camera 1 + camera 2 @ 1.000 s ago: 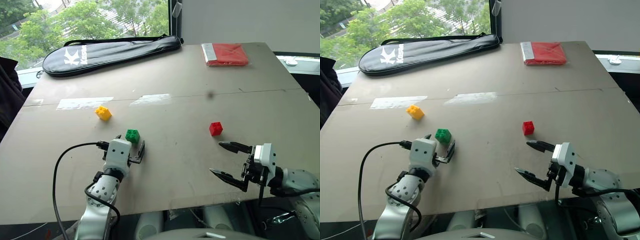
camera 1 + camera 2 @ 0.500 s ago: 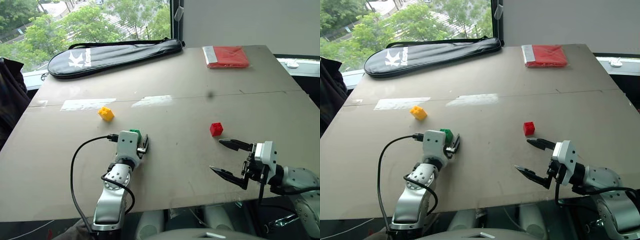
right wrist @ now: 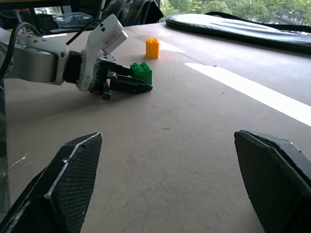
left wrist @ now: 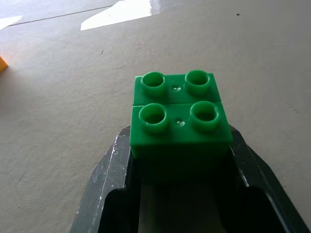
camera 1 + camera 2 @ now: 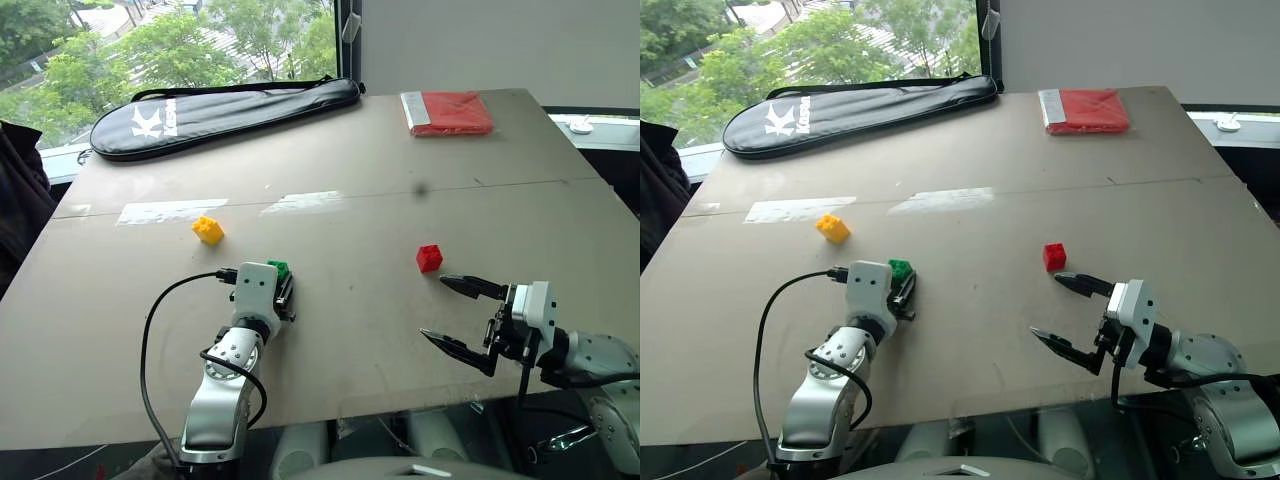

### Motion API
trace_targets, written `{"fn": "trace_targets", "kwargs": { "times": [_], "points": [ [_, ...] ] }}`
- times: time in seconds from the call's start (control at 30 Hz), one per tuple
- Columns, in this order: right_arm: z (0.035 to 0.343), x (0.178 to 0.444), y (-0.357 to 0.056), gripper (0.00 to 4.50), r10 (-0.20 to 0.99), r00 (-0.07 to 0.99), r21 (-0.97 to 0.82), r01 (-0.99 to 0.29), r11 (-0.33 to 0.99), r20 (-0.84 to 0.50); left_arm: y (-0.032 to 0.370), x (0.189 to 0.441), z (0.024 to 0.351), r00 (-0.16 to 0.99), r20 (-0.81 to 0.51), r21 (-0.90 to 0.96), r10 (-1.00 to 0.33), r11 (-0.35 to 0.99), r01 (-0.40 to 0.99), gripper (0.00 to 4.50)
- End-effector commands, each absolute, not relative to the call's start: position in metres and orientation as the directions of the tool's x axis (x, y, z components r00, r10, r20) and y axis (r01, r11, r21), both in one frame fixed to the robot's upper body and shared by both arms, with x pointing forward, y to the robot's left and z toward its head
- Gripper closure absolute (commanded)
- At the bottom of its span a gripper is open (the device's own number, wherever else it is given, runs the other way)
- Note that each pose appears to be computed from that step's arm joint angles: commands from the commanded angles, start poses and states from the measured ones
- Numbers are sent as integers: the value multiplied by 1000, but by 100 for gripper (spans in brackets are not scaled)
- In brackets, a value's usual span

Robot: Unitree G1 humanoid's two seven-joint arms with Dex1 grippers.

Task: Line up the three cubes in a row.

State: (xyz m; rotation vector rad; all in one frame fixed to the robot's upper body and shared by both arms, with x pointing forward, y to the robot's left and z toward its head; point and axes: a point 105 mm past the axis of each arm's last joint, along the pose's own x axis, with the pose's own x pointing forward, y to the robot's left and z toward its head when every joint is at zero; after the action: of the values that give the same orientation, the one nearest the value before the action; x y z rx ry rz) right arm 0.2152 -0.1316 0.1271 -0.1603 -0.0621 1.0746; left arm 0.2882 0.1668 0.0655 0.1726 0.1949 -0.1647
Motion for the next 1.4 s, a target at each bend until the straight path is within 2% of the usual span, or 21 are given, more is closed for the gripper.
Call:
{"fn": "trace_targets", "kwargs": {
  "times": [0.03, 0.17, 0.3, 0.53, 0.7, 1.13, 1.3, 1.4],
  "points": [
    [137, 218, -143, 0, 854, 519, -192, -836, 514, 28, 140, 297, 72, 870, -197, 154, -452, 862, 482, 317],
    [134, 218, -154, 0, 839, 543, -189, -821, 539, 34, 109, 301, 83, 670, -189, 189, -718, 643, 742, 317],
    [132, 216, -164, 0, 824, 564, -188, -805, 562, 47, 80, 305, 90, 425, -220, 226, -878, 378, 898, 317],
    [125, 204, -172, 0, 805, 590, -150, -792, 591, 57, 39, 328, 89, 182, -276, 225, -944, 121, 967, 317],
    [124, 200, -175, 0, 786, 615, -146, -773, 617, 64, 18, 330, 82, 58, -307, 203, -950, -6, 979, 317],
    [125, 194, -175, 0, 762, 642, -144, -749, 647, 82, 12, 355, 72, 143, -365, 231, -920, 59, 971, 317],
    [125, 195, -173, 0, 773, 629, -142, -760, 634, 86, 17, 356, 69, 155, -363, 210, -919, 81, 974, 317],
    [126, 197, -171, 0, 778, 623, -143, -765, 628, 88, 20, 350, 63, 123, -384, 202, -915, 47, 978, 317]
  ]
}}
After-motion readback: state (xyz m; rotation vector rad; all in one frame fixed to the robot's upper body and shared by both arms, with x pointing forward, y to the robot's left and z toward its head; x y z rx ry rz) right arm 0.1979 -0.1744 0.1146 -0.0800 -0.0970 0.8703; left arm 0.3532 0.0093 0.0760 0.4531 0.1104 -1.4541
